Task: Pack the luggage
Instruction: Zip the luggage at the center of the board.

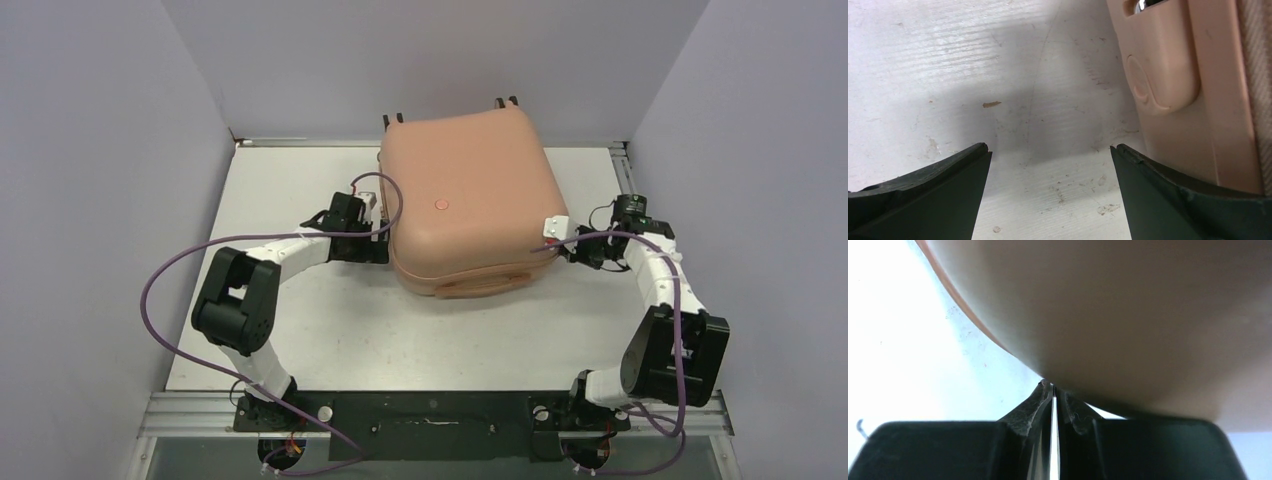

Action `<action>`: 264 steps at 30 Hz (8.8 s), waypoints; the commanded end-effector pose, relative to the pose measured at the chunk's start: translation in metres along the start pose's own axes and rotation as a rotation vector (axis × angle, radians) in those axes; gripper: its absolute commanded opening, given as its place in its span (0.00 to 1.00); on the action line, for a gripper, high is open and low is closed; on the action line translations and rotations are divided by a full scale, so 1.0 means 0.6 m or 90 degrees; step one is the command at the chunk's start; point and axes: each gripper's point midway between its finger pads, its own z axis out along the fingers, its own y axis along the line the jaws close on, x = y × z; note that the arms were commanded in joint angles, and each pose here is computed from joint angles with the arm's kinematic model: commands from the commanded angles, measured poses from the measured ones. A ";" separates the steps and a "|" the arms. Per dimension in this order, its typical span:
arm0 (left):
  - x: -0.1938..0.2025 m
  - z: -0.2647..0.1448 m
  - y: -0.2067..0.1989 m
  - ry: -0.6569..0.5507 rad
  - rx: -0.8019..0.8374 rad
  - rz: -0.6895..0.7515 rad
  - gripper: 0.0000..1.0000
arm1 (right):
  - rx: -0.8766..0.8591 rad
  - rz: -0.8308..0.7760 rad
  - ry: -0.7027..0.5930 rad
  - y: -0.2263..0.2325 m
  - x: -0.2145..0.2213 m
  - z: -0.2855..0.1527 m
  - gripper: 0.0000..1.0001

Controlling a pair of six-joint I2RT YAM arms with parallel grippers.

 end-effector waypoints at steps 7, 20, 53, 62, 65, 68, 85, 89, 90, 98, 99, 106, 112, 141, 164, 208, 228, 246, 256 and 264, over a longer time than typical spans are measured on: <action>-0.008 -0.033 -0.107 -0.032 0.145 0.079 0.96 | 0.101 0.118 -0.131 -0.087 -0.043 -0.055 0.05; -0.008 -0.029 -0.103 -0.027 0.154 0.069 0.96 | 0.089 0.165 -0.199 -0.066 -0.015 -0.047 0.57; -0.002 -0.022 -0.095 -0.019 0.149 0.063 0.96 | 0.354 0.198 -0.274 -0.101 0.024 -0.039 0.06; -0.003 -0.023 -0.095 -0.020 0.152 0.062 0.96 | 0.189 0.097 -0.199 -0.025 0.023 -0.027 0.10; -0.006 -0.026 -0.095 -0.022 0.153 0.060 0.96 | 0.172 0.122 -0.196 -0.033 0.038 -0.034 0.37; -0.008 -0.028 -0.095 -0.025 0.155 0.061 0.96 | 0.150 0.162 -0.240 -0.035 0.047 -0.036 0.49; -0.008 -0.027 -0.095 -0.020 0.168 0.059 0.96 | -0.009 0.282 -0.437 -0.063 0.042 -0.009 0.69; -0.007 -0.024 -0.095 -0.016 0.168 0.058 0.96 | -0.012 0.280 -0.438 -0.075 0.028 -0.016 0.71; -0.007 -0.024 -0.095 -0.016 0.168 0.058 0.96 | -0.014 0.280 -0.437 -0.077 0.026 -0.016 0.71; -0.009 -0.028 -0.095 -0.018 0.169 0.060 0.96 | -0.067 0.287 -0.421 -0.085 0.018 0.010 0.68; -0.010 -0.028 -0.095 -0.020 0.169 0.060 0.96 | -0.074 0.283 -0.418 -0.086 0.016 0.013 0.67; -0.010 -0.030 -0.094 -0.021 0.172 0.059 0.96 | -0.130 0.291 -0.389 -0.074 0.010 0.038 0.43; -0.007 -0.028 -0.094 -0.017 0.178 0.054 0.96 | -0.148 0.307 -0.369 -0.060 0.026 0.045 0.06; -0.013 -0.029 -0.085 -0.024 0.159 0.040 0.96 | -0.005 0.332 -0.293 -0.023 0.051 -0.024 0.05; -0.036 -0.040 -0.069 -0.052 0.141 0.046 0.96 | 0.456 0.347 -0.053 -0.109 0.085 -0.163 0.90; -0.078 -0.075 -0.008 -0.111 0.135 -0.011 0.96 | 0.615 0.233 -0.151 -0.090 0.042 -0.017 0.76; -0.077 -0.077 -0.005 -0.110 0.135 -0.016 0.96 | 0.566 0.188 -0.154 -0.085 0.038 -0.016 0.05; -0.080 -0.092 -0.030 -0.126 0.155 -0.013 0.96 | 0.353 0.113 -0.150 -0.007 0.024 -0.019 0.05; -0.068 -0.077 -0.063 -0.116 0.153 0.010 0.96 | 0.208 0.093 -0.182 0.035 0.011 -0.025 0.05; -0.061 -0.057 -0.065 -0.105 0.116 0.014 0.96 | 0.159 0.046 -0.173 0.056 0.045 -0.051 0.05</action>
